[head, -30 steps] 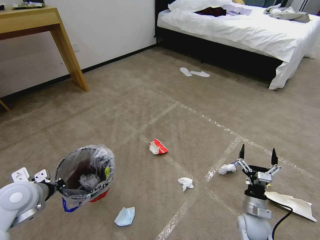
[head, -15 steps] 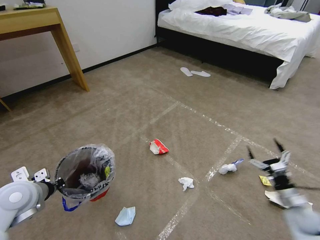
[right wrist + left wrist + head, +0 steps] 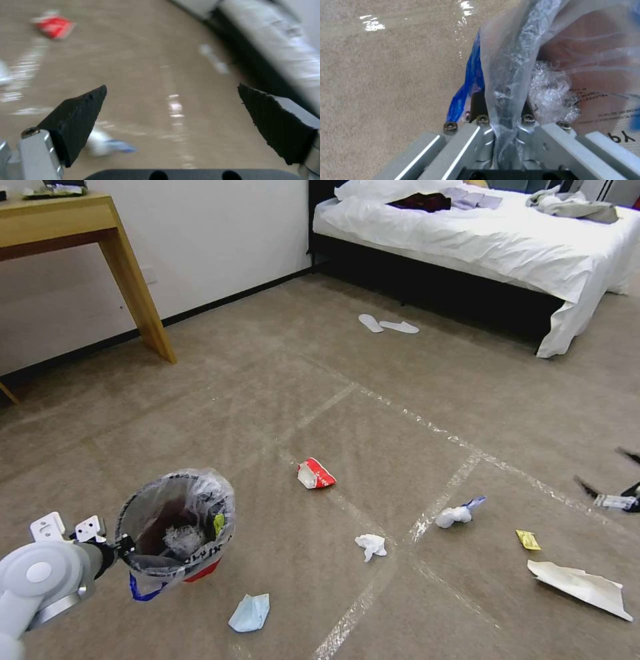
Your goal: Pick up the trash bin and place the garbage on the floor into it.
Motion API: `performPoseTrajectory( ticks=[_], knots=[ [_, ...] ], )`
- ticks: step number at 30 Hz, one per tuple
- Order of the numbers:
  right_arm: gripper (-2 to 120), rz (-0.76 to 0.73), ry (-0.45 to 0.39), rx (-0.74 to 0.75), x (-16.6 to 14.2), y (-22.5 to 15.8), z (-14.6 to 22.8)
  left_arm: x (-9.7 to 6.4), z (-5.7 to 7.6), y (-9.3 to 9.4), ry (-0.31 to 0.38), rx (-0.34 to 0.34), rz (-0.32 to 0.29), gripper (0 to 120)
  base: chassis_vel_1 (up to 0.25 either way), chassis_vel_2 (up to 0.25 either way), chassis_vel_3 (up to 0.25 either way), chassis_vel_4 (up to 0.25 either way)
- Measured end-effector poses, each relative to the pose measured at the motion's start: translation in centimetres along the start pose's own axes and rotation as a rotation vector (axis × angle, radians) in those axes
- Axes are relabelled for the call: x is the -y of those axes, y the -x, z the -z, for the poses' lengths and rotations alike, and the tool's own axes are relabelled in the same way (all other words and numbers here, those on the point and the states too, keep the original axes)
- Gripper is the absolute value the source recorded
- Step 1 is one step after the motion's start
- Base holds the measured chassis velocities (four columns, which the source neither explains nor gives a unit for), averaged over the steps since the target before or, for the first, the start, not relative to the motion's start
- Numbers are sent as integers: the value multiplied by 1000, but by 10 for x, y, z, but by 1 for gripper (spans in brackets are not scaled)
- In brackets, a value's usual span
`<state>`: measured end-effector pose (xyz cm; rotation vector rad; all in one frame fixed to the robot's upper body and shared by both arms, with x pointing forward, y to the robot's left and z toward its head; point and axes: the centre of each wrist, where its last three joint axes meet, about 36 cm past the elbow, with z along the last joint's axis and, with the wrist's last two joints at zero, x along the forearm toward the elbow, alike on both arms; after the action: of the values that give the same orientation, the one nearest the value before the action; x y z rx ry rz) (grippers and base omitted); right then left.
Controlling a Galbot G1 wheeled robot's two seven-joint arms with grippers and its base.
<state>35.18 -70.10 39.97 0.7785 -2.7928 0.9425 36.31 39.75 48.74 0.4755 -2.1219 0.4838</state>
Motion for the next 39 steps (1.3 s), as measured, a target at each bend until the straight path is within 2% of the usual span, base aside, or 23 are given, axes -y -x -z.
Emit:
performPoseTrajectory(
  ticks=[4, 6, 10, 11, 12, 14, 15, 16, 17, 18, 20, 21, 22, 24, 25, 27, 28, 29, 30, 34, 35, 39],
  knots=[
    [100, 89, 38, -14, -8, 5, -10, 1, 3, 0, 12, 3, 0, 1, 0, 0, 0, 0],
    [100, 169, 71, -24, -15, 19, -22, 0, 7, -1, 19, 7, 2, 1, 0, 0, 0, 0],
    [100, 222, 85, -12, -21, 41, -23, -2, 11, -3, 19, 14, 4, 1, 0, 0, 0, 0],
    [100, 263, 88, -1, -26, 61, -22, -3, 10, -3, 16, 13, 4, 1, 0, 0, 0, 0],
    [100, 263, 88, -1, -26, 61, -22, -3, 10, -3, 16, 13, 4, 1, 0, 0, 0, 0],
    [100, 340, 82, 13, -41, 101, -19, -3, 7, -3, 10, 11, 5, 1, 0, 0, 0, 0],
    [100, 412, 77, 24, -58, 137, -17, -3, 4, -3, 4, 10, 3, 1, 0, 0, 0, 0],
    [100, 412, 77, 24, -58, 137, -17, -3, 4, -3, 4, 10, 3, 1, 0, 0, 0, 0],
    [100, 467, 68, 34, -71, 167, -14, -2, 1, -2, -1, 7, 6, 1, 0, 0, 0, 0],
    [100, 467, 68, 34, -71, 167, -14, -2, 1, -2, -1, 7, 6, 1, 0, 0, 0, 0],
    [100, 587, 23, 53, -96, 241, -1, -3, -6, 1, -16, 1, 11, 1, 0, 0, 0, 0],
    [100, 610, 14, 51, -102, 257, 4, -3, -8, 2, -20, -1, 14, 1, 0, 0, 0, 0],
    [100, 610, 14, 51, -102, 257, 4, -3, -8, 2, -20, -1, 14, 1, 0, 0, 0, 0],
    [100, 642, -28, 27, -121, 312, 25, -6, -13, 5, -32, -6, 29, 1, 0, 0, 0, 0],
    [100, 642, -28, 27, -121, 312, 25, -6, -13, 5, -32, -6, 29, 1, 0, 0, 0, 0],
    [100, 659, -72, -13, -128, 347, 38, -8, -15, 7, -41, -6, 36, 1, 0, 0, 0, 0],
    [100, 659, -72, -13, -128, 347, 38, -8, -15, 7, -41, -6, 36, 1, 0, 0, 0, 0],
    [100, 678, -97, -22, -124, 366, 49, -9, -15, 7, -44, -4, 39, 1, 0, 0, 0, 0],
    [100, 678, -97, -22, -124, 366, 49, -9, -15, 7, -44, -4, 39, 1, 0, 0, 0, 0],
    [100, 788, -163, -26, -108, 409, 86, -11, -17, 10, -54, -6, 46, 1, 0, 0, 0, 0],
    [100, 788, -163, -26, -108, 409, 86, -11, -17, 10, -54, -6, 46, 1, 0, 0, 0, 0],
    [100, 948, -224, -41, -120, 449, 115, -11, -17, 10, -60, -4, 42, 1, 0, 0, 0, 0]
  ],
)
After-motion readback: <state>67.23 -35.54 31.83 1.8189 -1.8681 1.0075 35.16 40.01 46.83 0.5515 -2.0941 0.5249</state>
